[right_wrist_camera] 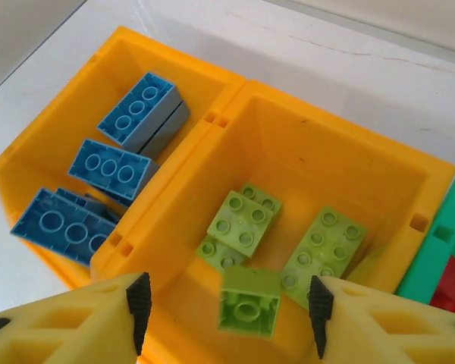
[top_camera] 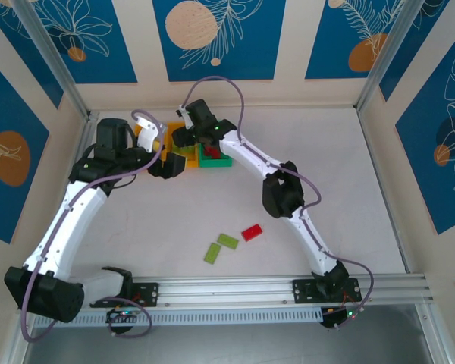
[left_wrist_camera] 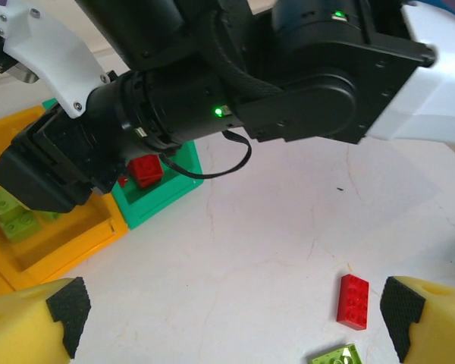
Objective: Sort the legos into containers by color
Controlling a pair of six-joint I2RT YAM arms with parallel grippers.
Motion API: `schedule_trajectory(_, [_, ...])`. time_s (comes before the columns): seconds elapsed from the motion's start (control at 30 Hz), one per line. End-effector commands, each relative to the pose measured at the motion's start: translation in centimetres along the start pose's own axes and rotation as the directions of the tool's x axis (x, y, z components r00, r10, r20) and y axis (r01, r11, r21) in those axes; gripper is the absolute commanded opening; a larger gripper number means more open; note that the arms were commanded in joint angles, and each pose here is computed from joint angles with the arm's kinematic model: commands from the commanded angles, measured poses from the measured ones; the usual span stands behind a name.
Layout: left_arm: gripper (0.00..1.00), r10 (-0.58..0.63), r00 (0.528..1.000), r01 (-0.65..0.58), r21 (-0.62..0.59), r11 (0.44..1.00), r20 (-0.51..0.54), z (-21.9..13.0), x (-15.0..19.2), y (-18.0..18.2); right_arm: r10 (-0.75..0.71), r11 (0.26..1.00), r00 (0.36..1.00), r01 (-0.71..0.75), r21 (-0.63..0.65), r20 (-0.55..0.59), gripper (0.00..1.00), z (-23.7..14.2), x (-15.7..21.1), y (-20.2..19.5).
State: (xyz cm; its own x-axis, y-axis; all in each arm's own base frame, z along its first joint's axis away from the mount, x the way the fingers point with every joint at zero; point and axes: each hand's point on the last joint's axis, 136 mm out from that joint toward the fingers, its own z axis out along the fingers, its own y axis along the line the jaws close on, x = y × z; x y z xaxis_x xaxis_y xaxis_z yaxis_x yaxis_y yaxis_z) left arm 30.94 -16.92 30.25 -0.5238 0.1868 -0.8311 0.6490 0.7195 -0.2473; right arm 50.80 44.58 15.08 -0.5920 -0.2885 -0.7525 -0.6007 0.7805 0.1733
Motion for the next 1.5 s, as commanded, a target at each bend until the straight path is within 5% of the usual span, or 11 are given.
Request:
schedule_trajectory(0.0, [1.0, 0.009, 1.0, -0.01, -0.034, 0.999, -0.025, -0.1, 1.2, 0.4, -0.061, 0.998, 0.998, 0.061, -0.005, 0.016, 0.63, -3.2, -2.3, 1.3])
schedule_trajectory(0.4, [1.0, 0.043, 0.998, -0.043, 0.009, 0.999, 0.043, 0.0, 0.1, -0.4, -0.038, 0.999, 0.999, 0.038, -0.032, 0.004, 0.64, -14.9, 0.0, 2.9])
schedule_trajectory(0.77, [1.0, 0.137, 0.989, -0.145, 0.197, 0.97, 0.055, 0.4, 0.6, -3.4, -0.113, 0.993, 0.96, 0.118, 0.007, -0.255, 0.66, -23.7, 16.1, 5.4])
schedule_trajectory(0.93, [1.0, 0.138, 0.99, -0.142, 0.169, 0.975, 0.035, 1.0, 0.8, -2.7, -0.202, 0.978, 0.868, 0.203, -0.048, -0.455, 0.71, -24.6, 24.0, 6.3])
schedule_trajectory(1.13, [1.0, 0.11, 0.993, -0.113, 0.138, 0.984, 0.03, 1.9, 0.8, -1.8, -0.24, 0.969, 0.774, 0.152, -0.196, -0.585, 0.78, -23.8, 28.6, 9.4])
schedule_trajectory(1.47, [1.0, 0.105, 0.994, -0.103, 0.117, 0.988, -0.004, 2.2, 1.7, -1.3, -0.308, 0.95, 0.669, 0.255, -0.18, -0.676, 0.78, -20.4, 33.1, 8.9])
